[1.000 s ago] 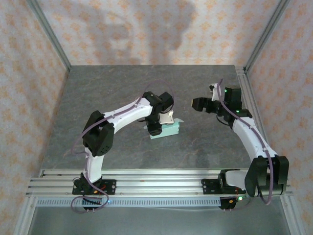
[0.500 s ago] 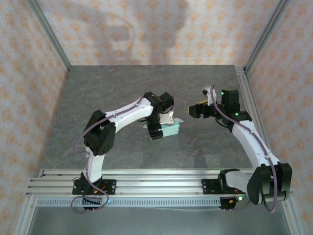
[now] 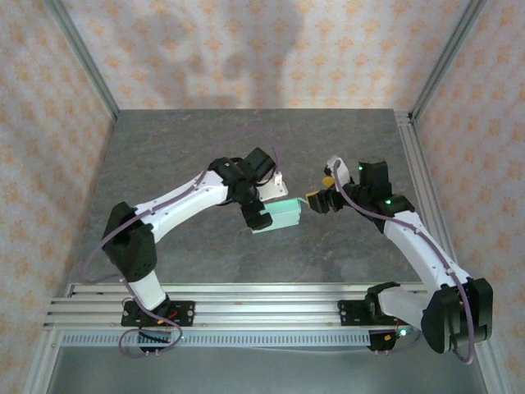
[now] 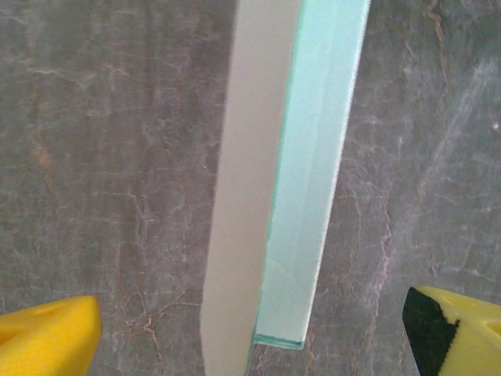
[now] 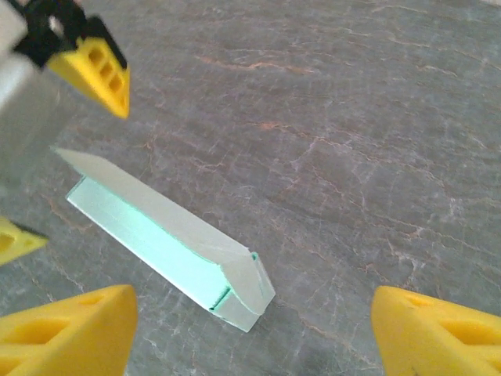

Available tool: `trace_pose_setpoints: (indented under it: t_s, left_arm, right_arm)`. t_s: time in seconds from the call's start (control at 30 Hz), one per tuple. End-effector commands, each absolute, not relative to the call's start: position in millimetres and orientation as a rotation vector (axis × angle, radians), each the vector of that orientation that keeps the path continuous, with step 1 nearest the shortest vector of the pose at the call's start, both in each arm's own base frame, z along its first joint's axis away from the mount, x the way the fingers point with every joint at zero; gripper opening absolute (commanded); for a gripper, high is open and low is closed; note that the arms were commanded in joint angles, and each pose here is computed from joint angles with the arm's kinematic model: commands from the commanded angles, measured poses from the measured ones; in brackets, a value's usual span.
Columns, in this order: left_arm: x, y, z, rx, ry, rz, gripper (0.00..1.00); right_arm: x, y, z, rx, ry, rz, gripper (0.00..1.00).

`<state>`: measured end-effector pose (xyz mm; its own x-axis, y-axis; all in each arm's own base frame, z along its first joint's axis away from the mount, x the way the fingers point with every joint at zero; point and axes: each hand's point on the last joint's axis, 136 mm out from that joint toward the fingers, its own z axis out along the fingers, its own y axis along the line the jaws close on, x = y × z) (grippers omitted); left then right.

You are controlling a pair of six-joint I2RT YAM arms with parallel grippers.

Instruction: Fold the paper box

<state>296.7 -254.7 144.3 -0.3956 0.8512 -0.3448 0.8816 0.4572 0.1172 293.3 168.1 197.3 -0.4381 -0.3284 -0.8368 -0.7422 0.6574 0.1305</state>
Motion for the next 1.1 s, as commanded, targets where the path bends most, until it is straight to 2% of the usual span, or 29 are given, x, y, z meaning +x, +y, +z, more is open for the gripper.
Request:
trace_pose_setpoints:
  t_s: [0.0, 0.13, 0.4, 0.43, 0.77, 1.07]
  left_arm:
    - [317, -255, 183, 1.133, 2.244, -0.204, 1.00]
    - [308, -246, 209, 0.894, 2.149, -0.316, 1.00]
    - [285, -215, 213, 0.585, 2.098, -0.410, 1.00]
    - [282, -211, 212, 0.573, 2.100, -0.409, 1.00]
    - [279, -182, 209, 0.461, 2.087, -0.303, 1.00]
    - [280, -192, 193, 0.520, 2.148, -0.316, 1.00]
  right_arm:
    - [289, 170, 186, -0.944, 2.043, 0.528, 0.73]
    - [289, 174, 178, -1.014, 2.089, 0.496, 0.58]
    - [291, 185, 166, -1.162, 2.113, 0.467, 0.44]
    - [292, 186, 164, -1.175, 2.114, 0.463, 0.41]
    - [301, 194, 150, -1.243, 2.151, 0.505, 0.36]
    - [304, 197, 146, -1.260, 2.176, 0.520, 0.11]
